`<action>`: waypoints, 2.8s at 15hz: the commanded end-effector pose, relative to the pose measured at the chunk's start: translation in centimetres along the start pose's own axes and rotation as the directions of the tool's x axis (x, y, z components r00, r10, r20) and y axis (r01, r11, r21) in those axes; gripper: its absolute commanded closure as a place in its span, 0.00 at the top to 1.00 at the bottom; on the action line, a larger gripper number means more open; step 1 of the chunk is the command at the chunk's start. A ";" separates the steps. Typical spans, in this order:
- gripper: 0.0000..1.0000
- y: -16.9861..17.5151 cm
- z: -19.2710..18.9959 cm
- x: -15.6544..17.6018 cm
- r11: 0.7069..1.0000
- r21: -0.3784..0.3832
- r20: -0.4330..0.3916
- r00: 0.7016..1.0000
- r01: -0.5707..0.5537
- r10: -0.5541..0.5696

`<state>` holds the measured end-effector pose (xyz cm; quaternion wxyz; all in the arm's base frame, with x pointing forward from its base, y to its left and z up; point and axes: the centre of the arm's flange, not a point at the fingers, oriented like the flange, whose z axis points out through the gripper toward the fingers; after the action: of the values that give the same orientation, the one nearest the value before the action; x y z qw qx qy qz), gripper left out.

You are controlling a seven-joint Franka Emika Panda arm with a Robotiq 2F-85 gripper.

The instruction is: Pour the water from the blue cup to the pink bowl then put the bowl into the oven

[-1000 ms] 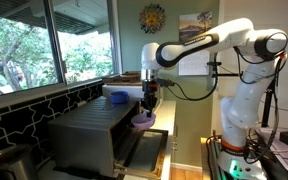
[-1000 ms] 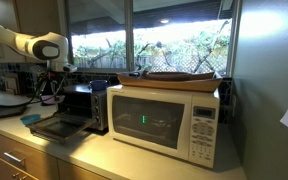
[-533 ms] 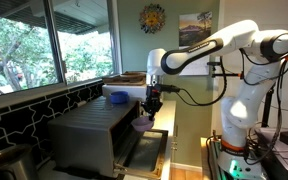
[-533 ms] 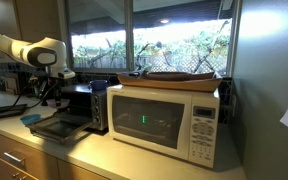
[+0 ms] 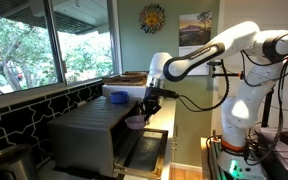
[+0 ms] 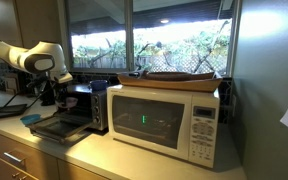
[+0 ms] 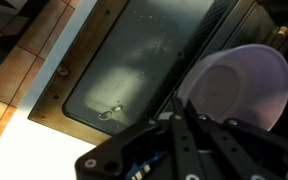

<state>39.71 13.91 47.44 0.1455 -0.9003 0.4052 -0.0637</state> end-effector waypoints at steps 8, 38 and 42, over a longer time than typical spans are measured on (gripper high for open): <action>0.01 -1.3 1.1 -0.5 0.971 0.058 -0.068 0.970 -0.231 0.235; 0.01 -6.2 3.9 0.4 0.962 0.082 -0.215 0.938 -0.262 0.273; 0.01 -6.2 4.4 0.2 0.963 0.065 -0.200 0.942 -0.261 0.269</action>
<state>43.48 17.64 46.78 0.1206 -0.8241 0.5303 -0.1586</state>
